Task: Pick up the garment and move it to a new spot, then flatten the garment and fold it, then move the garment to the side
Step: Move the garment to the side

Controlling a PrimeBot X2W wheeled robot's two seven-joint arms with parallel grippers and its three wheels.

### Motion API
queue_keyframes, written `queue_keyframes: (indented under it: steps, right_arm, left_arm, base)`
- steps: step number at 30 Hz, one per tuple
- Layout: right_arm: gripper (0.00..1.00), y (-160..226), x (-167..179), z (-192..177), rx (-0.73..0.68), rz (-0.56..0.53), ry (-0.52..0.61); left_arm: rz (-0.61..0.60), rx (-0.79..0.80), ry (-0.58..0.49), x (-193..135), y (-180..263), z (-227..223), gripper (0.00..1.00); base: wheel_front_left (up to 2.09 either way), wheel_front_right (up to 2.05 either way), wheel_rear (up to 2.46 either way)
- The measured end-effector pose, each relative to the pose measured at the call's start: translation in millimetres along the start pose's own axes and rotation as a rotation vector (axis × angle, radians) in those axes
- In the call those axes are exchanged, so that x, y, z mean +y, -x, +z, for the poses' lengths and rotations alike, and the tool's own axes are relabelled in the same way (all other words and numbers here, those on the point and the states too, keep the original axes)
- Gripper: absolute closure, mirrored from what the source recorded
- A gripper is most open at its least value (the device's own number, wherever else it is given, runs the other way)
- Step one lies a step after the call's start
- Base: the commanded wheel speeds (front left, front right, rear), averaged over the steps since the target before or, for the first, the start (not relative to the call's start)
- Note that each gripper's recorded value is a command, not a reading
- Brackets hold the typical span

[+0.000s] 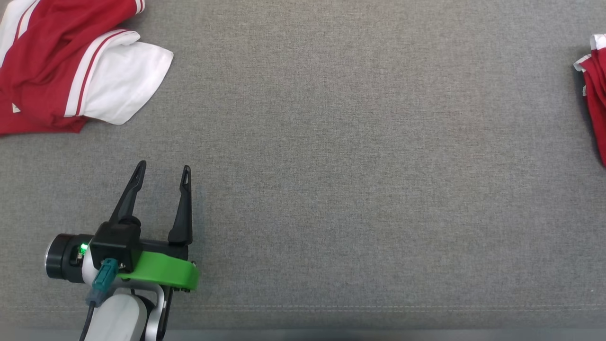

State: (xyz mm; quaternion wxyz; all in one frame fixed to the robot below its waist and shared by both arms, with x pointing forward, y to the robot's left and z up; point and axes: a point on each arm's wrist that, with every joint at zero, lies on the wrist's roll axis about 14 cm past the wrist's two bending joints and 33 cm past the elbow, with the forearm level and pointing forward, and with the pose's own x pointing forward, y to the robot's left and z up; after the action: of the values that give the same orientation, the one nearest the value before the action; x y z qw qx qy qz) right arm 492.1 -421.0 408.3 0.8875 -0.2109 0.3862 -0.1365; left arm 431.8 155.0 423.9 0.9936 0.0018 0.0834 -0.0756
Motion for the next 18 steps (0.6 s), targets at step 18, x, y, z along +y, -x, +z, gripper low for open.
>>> queue_keyframes:
  steps: [18]
  right_arm:
    - [0.00,40.7,43.5,37.0,-0.328,0.091,-0.103]
  left_arm:
    - [0.060,-0.077,0.022,5.4,25.4,31.2,0.00]
  base:
    - [0.00,0.00,0.00]
